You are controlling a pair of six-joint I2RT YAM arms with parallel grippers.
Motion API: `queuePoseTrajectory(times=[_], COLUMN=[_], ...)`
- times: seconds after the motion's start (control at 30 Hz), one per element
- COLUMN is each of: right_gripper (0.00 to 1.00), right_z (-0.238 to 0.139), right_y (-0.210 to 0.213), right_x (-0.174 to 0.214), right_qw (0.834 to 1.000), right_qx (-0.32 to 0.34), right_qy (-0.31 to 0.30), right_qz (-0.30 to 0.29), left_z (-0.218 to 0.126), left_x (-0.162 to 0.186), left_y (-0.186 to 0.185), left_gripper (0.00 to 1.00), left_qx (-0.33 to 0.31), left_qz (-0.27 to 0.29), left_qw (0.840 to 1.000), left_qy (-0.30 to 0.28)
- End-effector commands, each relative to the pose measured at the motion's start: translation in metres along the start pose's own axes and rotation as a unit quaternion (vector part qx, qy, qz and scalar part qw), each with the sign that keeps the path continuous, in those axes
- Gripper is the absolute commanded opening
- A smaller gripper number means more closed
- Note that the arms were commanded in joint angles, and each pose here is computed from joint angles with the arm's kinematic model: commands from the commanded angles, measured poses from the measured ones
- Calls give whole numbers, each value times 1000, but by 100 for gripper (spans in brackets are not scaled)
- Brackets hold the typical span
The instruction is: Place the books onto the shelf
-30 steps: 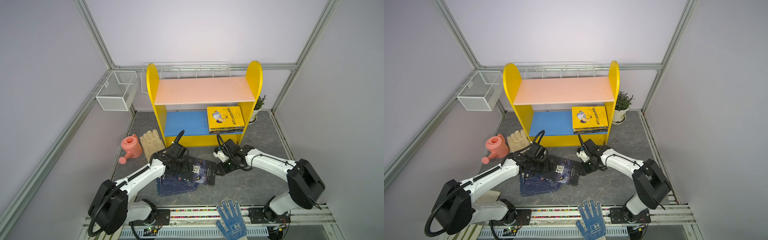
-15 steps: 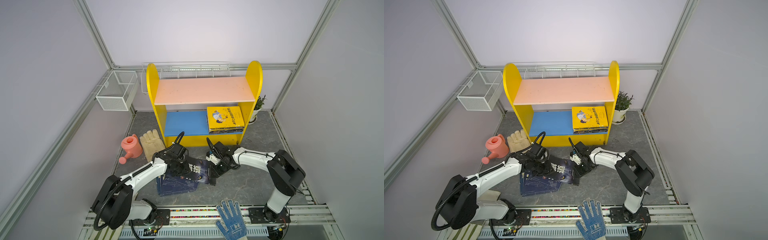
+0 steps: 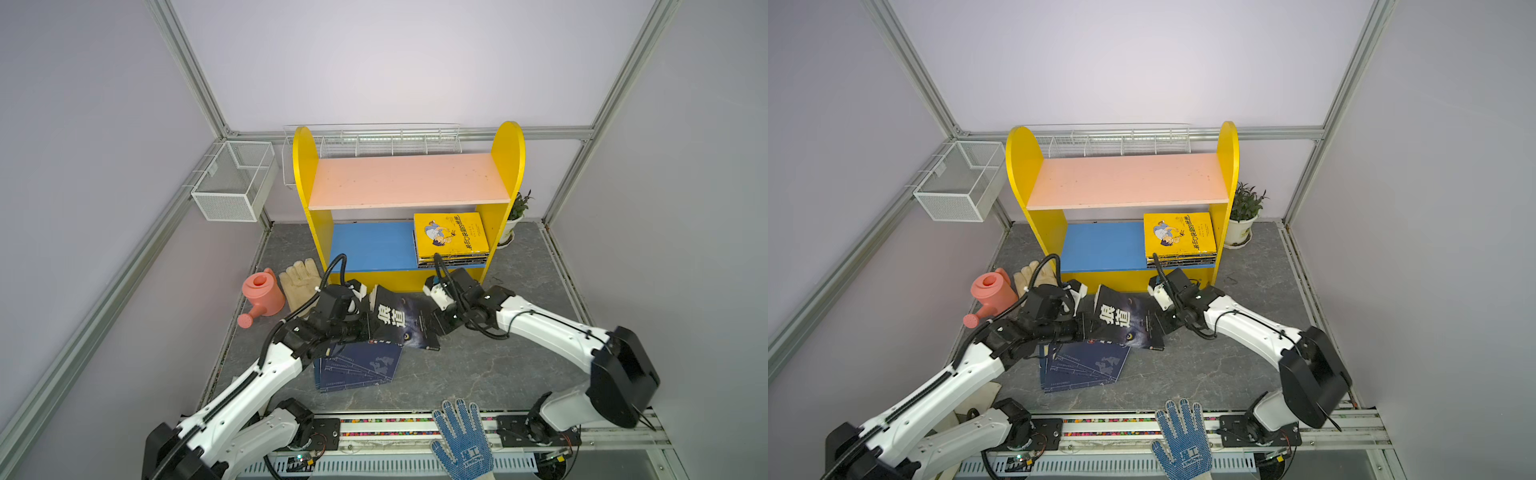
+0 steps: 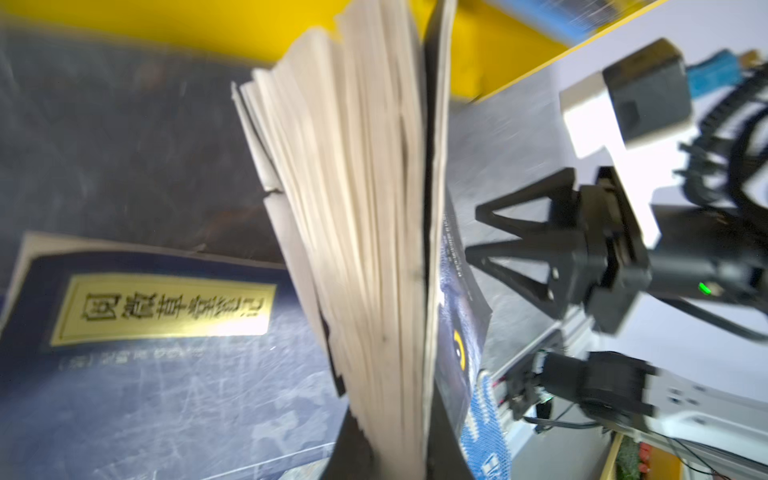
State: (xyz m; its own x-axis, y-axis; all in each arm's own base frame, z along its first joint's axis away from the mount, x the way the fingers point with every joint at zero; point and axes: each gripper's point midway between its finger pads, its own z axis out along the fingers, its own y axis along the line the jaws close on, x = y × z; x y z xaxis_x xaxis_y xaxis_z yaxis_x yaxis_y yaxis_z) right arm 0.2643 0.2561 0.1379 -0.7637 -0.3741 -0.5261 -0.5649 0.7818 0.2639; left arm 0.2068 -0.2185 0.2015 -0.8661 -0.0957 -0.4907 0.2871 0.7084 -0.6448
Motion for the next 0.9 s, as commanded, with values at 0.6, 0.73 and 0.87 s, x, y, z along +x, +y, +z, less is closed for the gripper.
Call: queuePoseTrajectory(times=[0.6,0.73,0.87], right_gripper=[69,69,68], right_z=[-130,-136,-140], right_y=[-3,3,5], right_x=[-106,-115,-119], right_qw=[922,911,905], right_qx=[-186,-214,-222], right_qy=[-274,-287,-296], right_qz=[201,206,208], left_z=[-71,-64,-62], left_x=[-137,-138,-139], left_y=[-82,-80,-77], left_gripper=[0,0,0], left_qx=[209,208,205], left_qz=[-32,-34,-37], left_qw=[931,932,932], left_qy=[-296,-295,-298])
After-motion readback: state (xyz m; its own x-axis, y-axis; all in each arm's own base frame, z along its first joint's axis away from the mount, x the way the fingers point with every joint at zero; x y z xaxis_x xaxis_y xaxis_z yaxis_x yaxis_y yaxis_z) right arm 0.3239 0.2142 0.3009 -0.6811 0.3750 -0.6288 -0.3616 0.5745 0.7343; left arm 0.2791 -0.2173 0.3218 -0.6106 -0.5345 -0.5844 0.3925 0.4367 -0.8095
